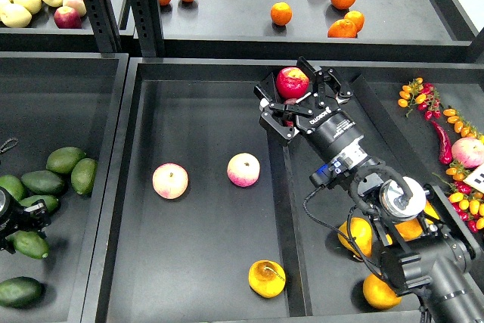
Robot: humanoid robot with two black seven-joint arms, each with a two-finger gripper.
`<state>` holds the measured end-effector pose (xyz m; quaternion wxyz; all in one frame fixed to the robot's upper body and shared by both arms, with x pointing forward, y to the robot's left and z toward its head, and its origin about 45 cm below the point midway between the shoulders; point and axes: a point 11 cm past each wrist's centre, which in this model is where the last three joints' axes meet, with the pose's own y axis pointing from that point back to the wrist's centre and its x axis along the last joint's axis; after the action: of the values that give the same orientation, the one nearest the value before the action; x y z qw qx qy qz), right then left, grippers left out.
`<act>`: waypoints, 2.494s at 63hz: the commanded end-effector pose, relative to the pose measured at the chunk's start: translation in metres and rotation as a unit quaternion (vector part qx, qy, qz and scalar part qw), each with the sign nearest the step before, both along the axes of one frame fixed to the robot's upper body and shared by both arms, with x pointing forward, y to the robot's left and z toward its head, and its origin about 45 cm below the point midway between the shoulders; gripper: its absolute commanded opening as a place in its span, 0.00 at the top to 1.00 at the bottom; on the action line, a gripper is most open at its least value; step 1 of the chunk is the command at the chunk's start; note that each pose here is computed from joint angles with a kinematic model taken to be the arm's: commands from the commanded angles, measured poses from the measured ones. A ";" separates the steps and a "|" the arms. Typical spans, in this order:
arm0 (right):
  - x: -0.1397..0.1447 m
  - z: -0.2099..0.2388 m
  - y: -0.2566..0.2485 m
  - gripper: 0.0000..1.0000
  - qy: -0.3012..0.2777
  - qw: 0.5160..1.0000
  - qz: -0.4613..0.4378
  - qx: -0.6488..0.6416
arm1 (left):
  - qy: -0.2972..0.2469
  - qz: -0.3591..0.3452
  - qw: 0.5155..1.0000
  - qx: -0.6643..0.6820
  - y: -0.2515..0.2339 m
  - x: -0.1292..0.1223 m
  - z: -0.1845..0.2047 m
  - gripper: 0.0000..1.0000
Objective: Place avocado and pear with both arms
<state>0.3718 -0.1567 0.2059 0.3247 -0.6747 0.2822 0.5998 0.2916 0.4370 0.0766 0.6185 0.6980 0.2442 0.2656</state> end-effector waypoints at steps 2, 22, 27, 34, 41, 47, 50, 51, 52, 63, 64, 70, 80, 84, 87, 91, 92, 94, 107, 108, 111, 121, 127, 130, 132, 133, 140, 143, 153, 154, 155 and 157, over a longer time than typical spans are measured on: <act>0.000 0.000 0.000 0.00 -0.001 1.000 0.000 0.000 | 0.000 -0.001 1.000 -0.001 -0.001 0.000 0.000 0.50; -0.002 -0.003 -0.001 0.00 0.004 1.000 -0.001 0.000 | 0.001 -0.001 1.000 -0.002 -0.002 0.000 -0.001 0.35; -0.002 -0.003 -0.001 0.00 0.004 1.000 -0.001 0.000 | 0.001 -0.001 1.000 -0.001 -0.001 -0.001 -0.001 0.31; -0.002 -0.004 -0.001 0.00 0.005 1.000 -0.001 0.000 | 0.001 0.001 1.000 0.001 0.002 -0.001 0.000 0.24; -0.002 -0.004 -0.001 0.00 0.005 1.000 -0.001 0.000 | 0.000 0.005 1.000 0.002 0.005 -0.002 0.002 0.17; -0.003 -0.004 -0.001 0.00 0.005 1.000 -0.001 0.000 | -0.003 0.006 1.000 0.001 0.006 0.000 0.004 0.11; -0.002 -0.004 -0.001 0.00 0.005 1.000 -0.001 0.000 | -0.007 0.008 1.000 0.001 0.007 0.001 0.006 0.08; -0.002 -0.004 -0.001 0.00 0.005 1.000 -0.001 0.000 | -0.007 0.008 1.000 0.001 0.007 0.002 0.007 0.08; -0.002 -0.004 -0.001 0.00 0.005 1.000 -0.001 0.000 | -0.009 0.010 1.000 0.001 0.008 0.002 0.009 0.07; -0.009 -0.014 -0.003 0.00 0.017 1.000 -0.003 0.000 | -0.045 0.032 0.998 -0.011 0.014 0.019 0.027 0.03; -0.010 -0.016 -0.004 0.00 0.019 1.000 -0.003 0.000 | -0.048 0.034 0.998 -0.013 0.014 0.020 0.028 0.02; -0.017 -0.025 -0.006 0.00 0.030 1.000 -0.005 0.001 | -0.077 0.052 0.995 -0.033 0.012 0.034 0.041 0.02; -0.026 -0.038 -0.012 0.00 0.043 0.999 -0.013 0.004 | -0.136 0.092 0.983 -0.081 0.004 0.062 0.066 0.02; -0.030 -0.042 -0.011 0.00 0.049 0.999 -0.012 0.003 | -0.152 0.115 0.976 -0.103 0.002 0.069 0.072 0.02; -0.031 -0.044 -0.011 0.00 0.051 0.999 -0.011 0.002 | -0.159 0.129 0.972 -0.116 0.003 0.071 0.076 0.02; -0.033 -0.043 -0.009 0.00 0.049 0.999 -0.007 0.003 | -0.170 0.151 0.964 -0.136 0.002 0.074 0.081 0.02; -0.034 -0.042 -0.008 0.00 0.048 0.999 -0.005 0.004 | -0.172 0.156 0.962 -0.141 0.002 0.075 0.082 0.02; -0.037 -0.040 -0.004 0.00 0.045 0.999 0.004 0.005 | -0.185 0.181 0.950 -0.175 -0.004 0.081 0.089 0.02; -0.049 -0.046 -0.010 0.00 0.049 0.998 0.023 -0.013 | -0.242 0.250 0.888 -0.301 -0.026 0.110 0.124 0.02; -0.051 -0.048 -0.015 0.00 0.051 0.998 0.025 -0.022 | -0.248 0.257 0.879 -0.316 -0.030 0.114 0.128 0.02; -0.054 -0.052 -0.025 0.00 0.054 0.997 0.032 -0.040 | -0.253 0.269 0.863 -0.345 -0.037 0.118 0.134 0.02; -0.067 -0.063 -0.051 0.00 0.067 0.994 0.040 -0.083 | -0.261 0.306 0.809 -0.428 -0.056 0.126 0.140 0.01; -0.073 -0.070 -0.071 0.00 0.078 0.991 0.034 -0.107 | -0.266 0.337 0.772 -0.469 -0.058 0.123 0.134 0.01; -0.077 -0.074 -0.081 0.00 0.084 0.989 0.031 -0.119 | -0.264 0.351 0.756 -0.486 -0.060 0.121 0.129 0.01; -0.079 -0.076 -0.089 0.00 0.088 0.987 0.028 -0.130 | -0.262 0.364 0.741 -0.500 -0.063 0.118 0.123 0.01; -0.080 -0.077 -0.092 0.00 0.090 0.987 0.027 -0.133 | -0.261 0.367 0.737 -0.504 -0.063 0.117 0.122 0.01; -0.086 -0.080 -0.123 0.00 0.103 0.980 0.018 -0.169 | -0.248 0.411 0.681 -0.554 -0.075 0.106 0.101 0.01; -0.089 -0.080 -0.138 0.00 0.109 0.976 0.016 -0.189 | -0.239 0.439 0.639 -0.585 -0.083 0.095 0.088 0.01; -0.094 -0.080 -0.157 0.00 0.115 0.967 0.022 -0.227 | -0.225 0.480 0.564 -0.633 -0.100 0.078 0.071 0.01; -0.094 -0.080 -0.160 0.00 0.117 0.965 0.024 -0.234 | -0.223 0.485 0.552 -0.641 -0.103 0.076 0.069 0.01; -0.096 -0.080 -0.162 0.00 0.119 0.963 0.027 -0.240 | -0.221 0.490 0.541 -0.646 -0.106 0.073 0.066 0.01; -0.097 -0.081 -0.164 0.00 0.120 0.961 0.032 -0.248 | -0.218 0.496 0.528 -0.654 -0.111 0.070 0.064 0.01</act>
<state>0.2793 -0.3091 0.1260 0.1232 -0.6624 0.4271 0.6030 0.3739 0.3402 0.1507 0.7257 -0.1529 0.4955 0.4521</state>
